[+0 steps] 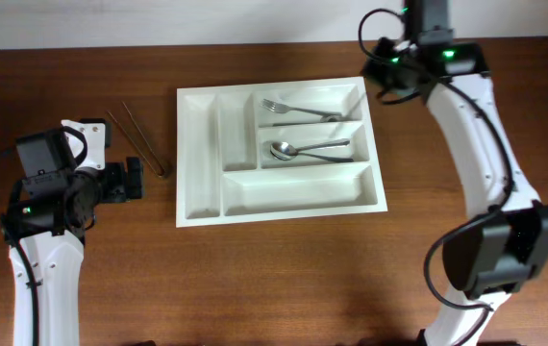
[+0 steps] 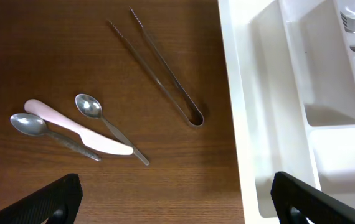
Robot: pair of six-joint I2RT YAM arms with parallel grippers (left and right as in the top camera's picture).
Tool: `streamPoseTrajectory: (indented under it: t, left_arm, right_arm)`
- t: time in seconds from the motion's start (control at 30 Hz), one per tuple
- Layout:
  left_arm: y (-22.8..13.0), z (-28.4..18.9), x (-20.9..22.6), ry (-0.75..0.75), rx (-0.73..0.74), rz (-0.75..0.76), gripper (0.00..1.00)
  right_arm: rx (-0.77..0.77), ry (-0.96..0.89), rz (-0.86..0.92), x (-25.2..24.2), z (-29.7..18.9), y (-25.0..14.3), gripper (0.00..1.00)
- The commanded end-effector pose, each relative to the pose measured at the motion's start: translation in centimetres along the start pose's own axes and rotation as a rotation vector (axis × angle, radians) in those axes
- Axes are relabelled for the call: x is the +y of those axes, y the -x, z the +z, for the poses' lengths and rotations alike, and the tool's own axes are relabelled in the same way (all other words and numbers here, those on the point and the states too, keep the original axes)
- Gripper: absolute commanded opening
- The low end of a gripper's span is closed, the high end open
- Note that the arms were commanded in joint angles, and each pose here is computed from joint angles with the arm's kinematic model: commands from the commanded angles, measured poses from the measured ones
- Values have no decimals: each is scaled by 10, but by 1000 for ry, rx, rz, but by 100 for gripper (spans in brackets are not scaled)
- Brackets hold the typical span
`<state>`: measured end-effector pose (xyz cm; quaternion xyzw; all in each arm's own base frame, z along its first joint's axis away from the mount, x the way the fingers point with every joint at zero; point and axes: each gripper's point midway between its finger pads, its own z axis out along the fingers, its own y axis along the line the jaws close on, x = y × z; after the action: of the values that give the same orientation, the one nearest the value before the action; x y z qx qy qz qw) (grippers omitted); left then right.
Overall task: Pack container
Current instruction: 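Carry the fork into the upper compartment and release it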
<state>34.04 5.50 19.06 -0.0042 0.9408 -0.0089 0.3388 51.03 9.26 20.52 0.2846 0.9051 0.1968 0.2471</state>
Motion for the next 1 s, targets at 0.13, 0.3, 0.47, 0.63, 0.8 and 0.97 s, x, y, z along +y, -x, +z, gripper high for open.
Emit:
streamPoseTrajectory:
  t: [0.13, 0.3, 0.47, 0.63, 0.8, 0.97]
  left_arm:
    - [6, -3, 2, 5, -13, 13, 99]
    - [6, -3, 2, 5, -13, 13, 99]
    - [6, -3, 2, 5, -13, 13, 99]
    - [6, -3, 2, 5, -13, 13, 99]
    - [6, -3, 2, 5, -13, 13, 99]
    - [6, -3, 2, 5, -13, 13, 99]
  right_arm:
    - [-7, -9, 428, 24, 40, -30, 4]
    - [-50, -23, 468, 25, 64, -31, 4]
    - [-27, -89, 562, 5, 96, -40, 4]
    - [-28, -82, 574, 0, 120, -39, 4]
    - [-25, -38, 574, 8, 127, -35, 4]
    - [14, 36, 571, 24, 126, -34, 31]
